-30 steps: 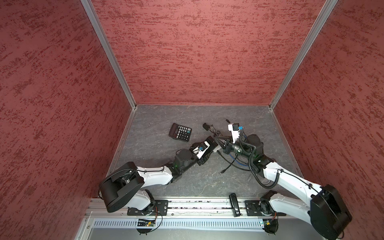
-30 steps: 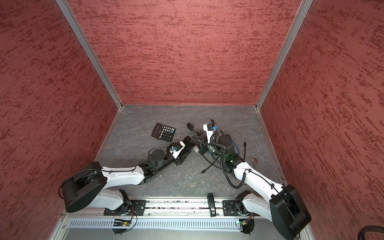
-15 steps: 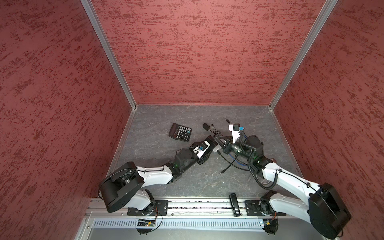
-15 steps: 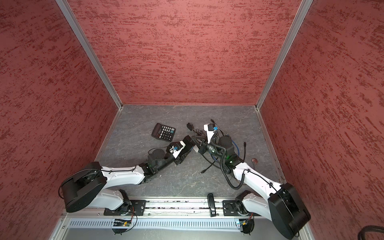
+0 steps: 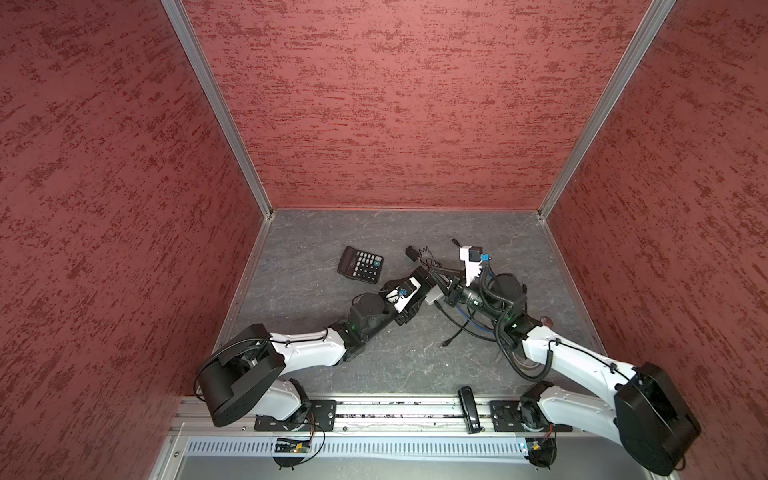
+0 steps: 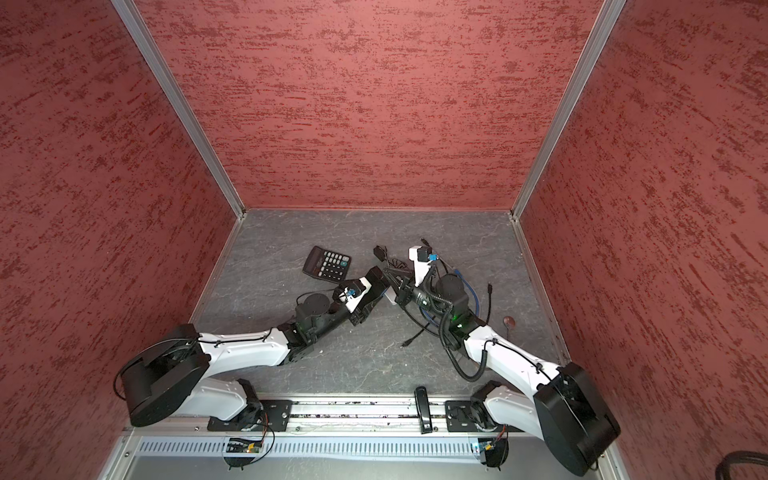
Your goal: Insert the plug into the switch port
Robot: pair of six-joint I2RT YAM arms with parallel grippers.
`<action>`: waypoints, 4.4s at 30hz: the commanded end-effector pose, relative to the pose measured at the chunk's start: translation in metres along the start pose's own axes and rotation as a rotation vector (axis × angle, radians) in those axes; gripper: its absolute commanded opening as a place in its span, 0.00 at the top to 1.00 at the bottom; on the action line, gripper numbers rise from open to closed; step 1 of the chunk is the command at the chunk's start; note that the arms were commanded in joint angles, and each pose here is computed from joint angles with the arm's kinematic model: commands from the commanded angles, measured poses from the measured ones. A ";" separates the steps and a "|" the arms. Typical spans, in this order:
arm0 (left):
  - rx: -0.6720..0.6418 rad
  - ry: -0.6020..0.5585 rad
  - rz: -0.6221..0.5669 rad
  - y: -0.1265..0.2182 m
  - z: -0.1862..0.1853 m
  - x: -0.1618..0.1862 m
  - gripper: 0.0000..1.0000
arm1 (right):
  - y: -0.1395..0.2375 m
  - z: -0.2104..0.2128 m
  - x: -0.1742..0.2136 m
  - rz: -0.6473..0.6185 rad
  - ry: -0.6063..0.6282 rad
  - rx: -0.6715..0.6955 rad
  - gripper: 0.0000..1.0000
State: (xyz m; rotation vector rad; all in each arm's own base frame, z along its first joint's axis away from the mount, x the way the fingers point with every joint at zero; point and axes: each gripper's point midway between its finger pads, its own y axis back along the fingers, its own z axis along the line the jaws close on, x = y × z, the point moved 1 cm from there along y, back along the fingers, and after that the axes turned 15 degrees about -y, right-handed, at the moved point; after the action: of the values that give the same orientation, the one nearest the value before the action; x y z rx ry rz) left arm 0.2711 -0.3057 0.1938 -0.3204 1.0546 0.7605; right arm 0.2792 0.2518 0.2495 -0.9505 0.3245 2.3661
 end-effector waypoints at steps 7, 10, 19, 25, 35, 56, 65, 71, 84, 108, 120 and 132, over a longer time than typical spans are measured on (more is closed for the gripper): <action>-0.235 -0.001 -0.834 0.084 0.082 -0.219 0.87 | 0.034 -0.076 0.142 0.457 -0.229 0.276 1.00; -0.245 0.003 -0.836 0.085 0.085 -0.220 0.87 | 0.036 -0.077 0.143 0.455 -0.229 0.280 1.00; -0.252 0.016 -0.844 0.085 0.090 -0.225 0.89 | 0.039 -0.075 0.145 0.432 -0.176 0.275 1.00; -0.234 0.014 -0.833 0.081 0.088 -0.226 0.89 | 0.039 -0.076 0.154 0.469 -0.169 0.283 1.00; -0.143 0.044 -0.487 0.042 0.067 -0.161 0.87 | 0.027 -0.076 0.130 0.386 -0.165 0.327 1.00; -0.118 0.338 0.557 0.059 0.030 0.070 0.78 | 0.024 -0.083 0.074 0.290 -0.094 0.466 0.64; -0.019 0.428 0.766 0.062 0.013 0.103 0.73 | 0.039 -0.077 0.036 0.245 0.086 0.518 0.63; 0.044 0.455 0.883 0.058 -0.001 0.122 0.69 | 0.045 -0.075 0.026 0.221 0.165 0.529 0.63; 0.116 0.452 1.081 0.050 -0.024 0.155 0.64 | 0.045 -0.080 0.033 0.239 0.191 0.512 0.65; 0.079 0.421 1.184 0.048 -0.032 0.182 0.19 | 0.044 -0.068 0.031 0.263 0.311 0.443 0.64; -0.004 0.411 0.997 0.040 -0.003 0.145 0.00 | 0.045 -0.060 0.037 0.340 0.433 0.386 0.64; -0.186 0.444 0.627 0.041 0.027 0.090 0.01 | 0.039 -0.078 0.084 0.555 0.546 0.267 0.65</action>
State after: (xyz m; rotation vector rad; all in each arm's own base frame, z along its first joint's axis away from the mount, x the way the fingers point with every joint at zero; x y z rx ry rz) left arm 0.2764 -0.2222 0.1162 -0.1875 1.5419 1.4627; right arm 0.2596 0.2173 0.1409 -1.3552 1.2335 2.3460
